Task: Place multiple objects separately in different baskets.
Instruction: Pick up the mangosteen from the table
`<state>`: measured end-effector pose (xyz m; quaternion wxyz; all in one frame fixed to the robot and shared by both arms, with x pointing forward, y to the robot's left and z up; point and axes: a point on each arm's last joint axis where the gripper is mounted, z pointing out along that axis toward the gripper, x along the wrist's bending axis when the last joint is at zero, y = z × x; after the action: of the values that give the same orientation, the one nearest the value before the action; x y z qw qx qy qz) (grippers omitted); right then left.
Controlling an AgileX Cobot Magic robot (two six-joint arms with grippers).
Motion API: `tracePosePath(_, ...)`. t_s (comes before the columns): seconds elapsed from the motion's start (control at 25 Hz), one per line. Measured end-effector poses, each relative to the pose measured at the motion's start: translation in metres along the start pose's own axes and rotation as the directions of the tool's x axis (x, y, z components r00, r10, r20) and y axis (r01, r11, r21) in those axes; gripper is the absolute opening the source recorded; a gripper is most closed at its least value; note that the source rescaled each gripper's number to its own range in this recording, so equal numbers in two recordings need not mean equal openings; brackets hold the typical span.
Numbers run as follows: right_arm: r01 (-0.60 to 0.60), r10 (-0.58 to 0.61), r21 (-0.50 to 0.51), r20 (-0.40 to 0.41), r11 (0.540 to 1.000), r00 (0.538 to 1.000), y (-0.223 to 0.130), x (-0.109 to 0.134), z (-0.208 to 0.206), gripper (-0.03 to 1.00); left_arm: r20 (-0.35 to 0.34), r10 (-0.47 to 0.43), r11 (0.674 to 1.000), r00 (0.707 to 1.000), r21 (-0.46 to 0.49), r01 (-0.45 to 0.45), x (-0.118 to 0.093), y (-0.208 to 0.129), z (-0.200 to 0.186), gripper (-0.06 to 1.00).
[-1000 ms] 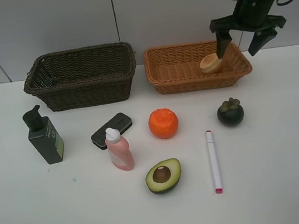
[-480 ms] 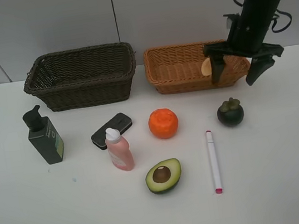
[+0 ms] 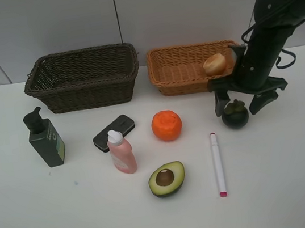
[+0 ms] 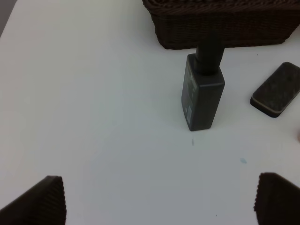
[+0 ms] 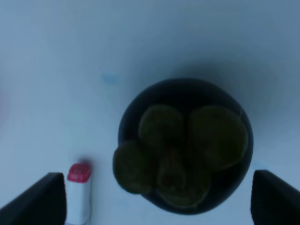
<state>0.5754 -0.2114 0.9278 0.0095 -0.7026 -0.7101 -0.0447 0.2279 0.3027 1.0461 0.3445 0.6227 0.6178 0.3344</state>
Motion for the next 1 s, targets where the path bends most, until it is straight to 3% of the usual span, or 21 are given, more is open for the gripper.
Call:
tracePosePath(0.48,-0.006,0.005,0.041,0.016,0.999,1.000,0.004,-0.002,0.042,0.99,0.000,0.000,1.000,1.000,0.000,0.000,0.000,0.000,0.000,1.00)
tracePosePath(0.8,-0.005,0.005,0.045,0.018,0.999,1.000,0.004,-0.003,0.044,0.98,0.000,0.000,1.000,1.000,0.000,0.000,0.000,0.000,0.000,1.00)
tracePosePath(0.88,-0.005,0.005,0.044,0.018,0.999,1.000,0.004,-0.003,0.044,0.88,0.000,0.000,1.000,1.000,0.000,0.000,0.000,0.000,0.000,1.00)
tracePosePath(0.92,-0.006,0.005,0.045,0.018,0.999,1.000,0.004,-0.003,0.044,0.75,0.000,0.000,1.000,1.000,0.000,0.000,0.000,0.000,0.000,1.00)
tracePosePath(1.0,-0.006,0.005,0.045,0.018,0.999,1.000,0.004,-0.003,0.044,0.74,0.000,0.000,1.000,1.000,0.000,0.000,0.000,0.000,0.000,1.00)
